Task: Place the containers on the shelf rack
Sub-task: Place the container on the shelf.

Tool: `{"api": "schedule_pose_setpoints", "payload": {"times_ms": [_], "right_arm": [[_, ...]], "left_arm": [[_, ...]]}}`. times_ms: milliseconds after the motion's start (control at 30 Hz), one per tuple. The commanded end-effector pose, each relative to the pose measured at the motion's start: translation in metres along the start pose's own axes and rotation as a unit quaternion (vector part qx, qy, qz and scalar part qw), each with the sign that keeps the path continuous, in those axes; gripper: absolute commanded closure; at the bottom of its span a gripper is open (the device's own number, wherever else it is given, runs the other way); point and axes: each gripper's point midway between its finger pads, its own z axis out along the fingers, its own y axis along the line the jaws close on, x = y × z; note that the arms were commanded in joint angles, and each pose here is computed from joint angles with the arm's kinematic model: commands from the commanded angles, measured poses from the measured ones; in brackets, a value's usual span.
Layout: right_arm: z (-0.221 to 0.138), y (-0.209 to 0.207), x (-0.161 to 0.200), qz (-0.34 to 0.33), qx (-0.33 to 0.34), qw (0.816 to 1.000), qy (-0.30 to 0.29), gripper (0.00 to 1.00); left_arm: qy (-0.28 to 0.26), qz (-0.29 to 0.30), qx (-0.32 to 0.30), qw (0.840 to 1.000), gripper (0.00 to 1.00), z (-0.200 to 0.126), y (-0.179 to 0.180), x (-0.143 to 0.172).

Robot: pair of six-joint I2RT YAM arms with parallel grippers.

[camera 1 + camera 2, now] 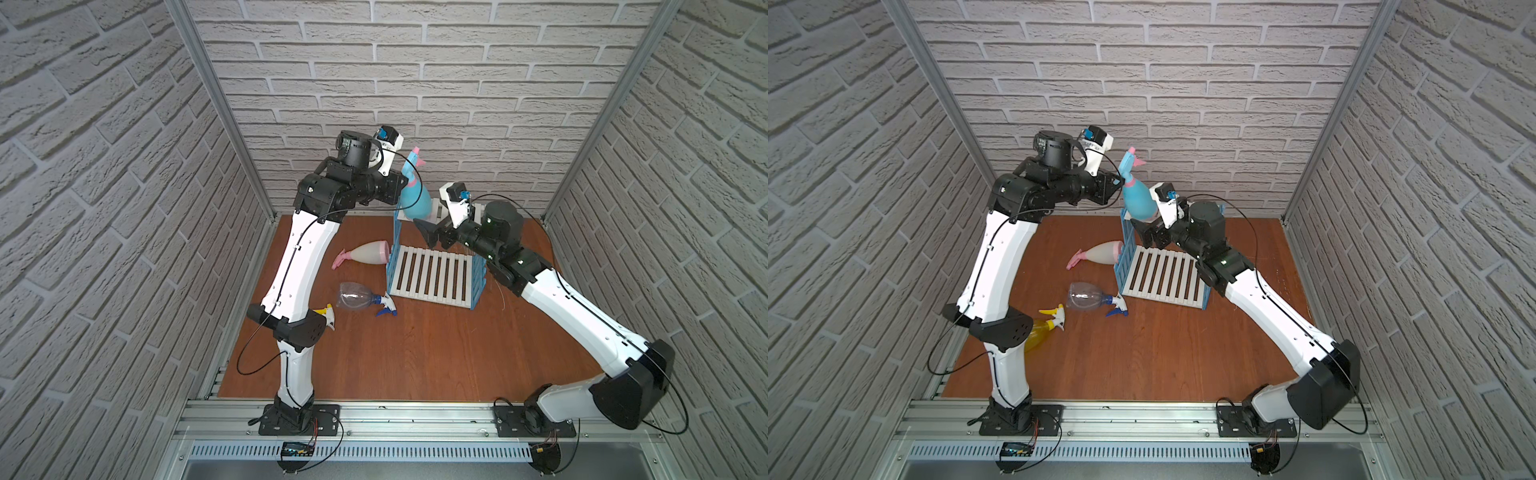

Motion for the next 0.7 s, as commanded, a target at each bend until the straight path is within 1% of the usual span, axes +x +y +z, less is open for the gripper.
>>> {"api": "schedule_pose_setpoints", "payload": {"times_ms": [0, 133, 333, 400, 500, 667], "right_arm": [[0.009, 0.002, -0.021, -0.053, -0.011, 0.998, -0.014, 0.01], [0.03, -0.001, -0.019, -0.084, -0.017, 0.996, 0.014, 0.01], [0.046, -0.006, -0.006, -0.097, -0.027, 0.994, 0.034, 0.0], [0.049, -0.005, -0.003, -0.099, -0.034, 0.994, 0.038, 0.05], [0.05, -0.002, 0.002, -0.102, -0.045, 0.993, 0.043, 0.15], [0.053, -0.003, 0.007, -0.105, -0.041, 0.993, 0.043, 0.31]], "left_arm": [[-0.027, 0.008, 0.019, 0.999, 1.0, -0.027, -0.014, -0.015], [-0.023, 0.009, 0.032, 0.999, 1.0, -0.029, -0.019, -0.013], [-0.023, 0.012, 0.039, 0.999, 1.0, -0.032, -0.023, -0.013], [-0.024, 0.014, 0.038, 0.999, 1.0, -0.033, -0.023, -0.013], [-0.027, 0.015, 0.037, 0.999, 1.0, -0.034, -0.023, -0.015], [-0.031, 0.014, 0.044, 0.998, 1.0, -0.037, -0.026, -0.017]]}}
